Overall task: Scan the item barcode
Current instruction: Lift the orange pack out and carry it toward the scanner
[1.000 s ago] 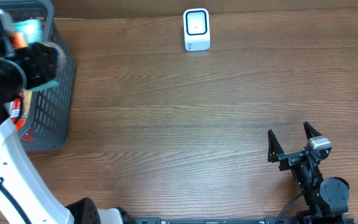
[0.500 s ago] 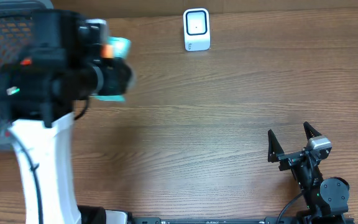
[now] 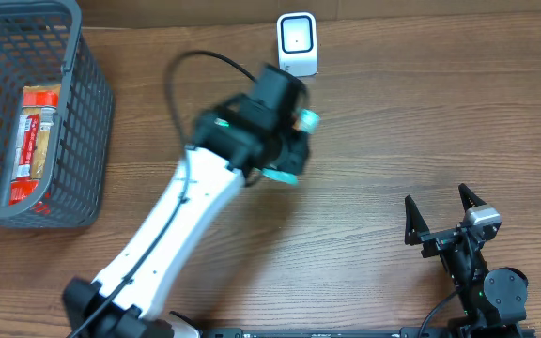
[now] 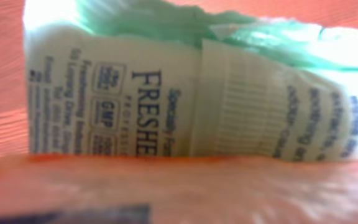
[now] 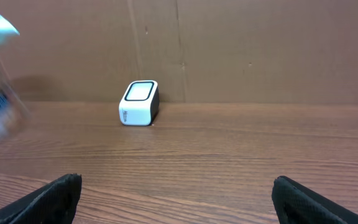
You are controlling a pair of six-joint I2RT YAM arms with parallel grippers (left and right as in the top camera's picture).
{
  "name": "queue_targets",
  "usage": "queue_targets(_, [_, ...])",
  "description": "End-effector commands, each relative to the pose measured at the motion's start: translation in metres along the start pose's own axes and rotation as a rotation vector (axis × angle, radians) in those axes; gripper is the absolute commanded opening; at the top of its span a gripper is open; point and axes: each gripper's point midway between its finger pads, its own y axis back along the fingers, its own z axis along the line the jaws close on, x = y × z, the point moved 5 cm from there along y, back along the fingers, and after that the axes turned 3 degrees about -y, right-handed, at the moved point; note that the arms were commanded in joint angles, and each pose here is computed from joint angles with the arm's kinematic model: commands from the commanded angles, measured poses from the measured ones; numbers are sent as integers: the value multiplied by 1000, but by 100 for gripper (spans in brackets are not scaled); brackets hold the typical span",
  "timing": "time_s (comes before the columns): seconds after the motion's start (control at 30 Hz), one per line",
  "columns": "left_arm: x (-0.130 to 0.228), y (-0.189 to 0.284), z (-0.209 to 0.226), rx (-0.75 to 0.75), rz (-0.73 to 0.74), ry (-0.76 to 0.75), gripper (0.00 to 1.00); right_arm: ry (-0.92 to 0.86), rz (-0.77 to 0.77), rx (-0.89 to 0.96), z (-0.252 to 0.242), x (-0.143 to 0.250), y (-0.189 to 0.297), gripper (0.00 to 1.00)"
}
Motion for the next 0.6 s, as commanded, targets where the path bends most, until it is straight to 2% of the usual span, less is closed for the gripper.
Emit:
queue_targets(0.0, [13,-29,-25,13,30,6,19,5,-4,7,-1,2,0,100])
queue_targets(0.27, [32,-95,-73,26,107,-113,20,5,-4,7,-1,2,0,100])
queue_targets(0.57, [28,-127,-83,38,97,-114,20,5,-4,7,-1,2,0,100])
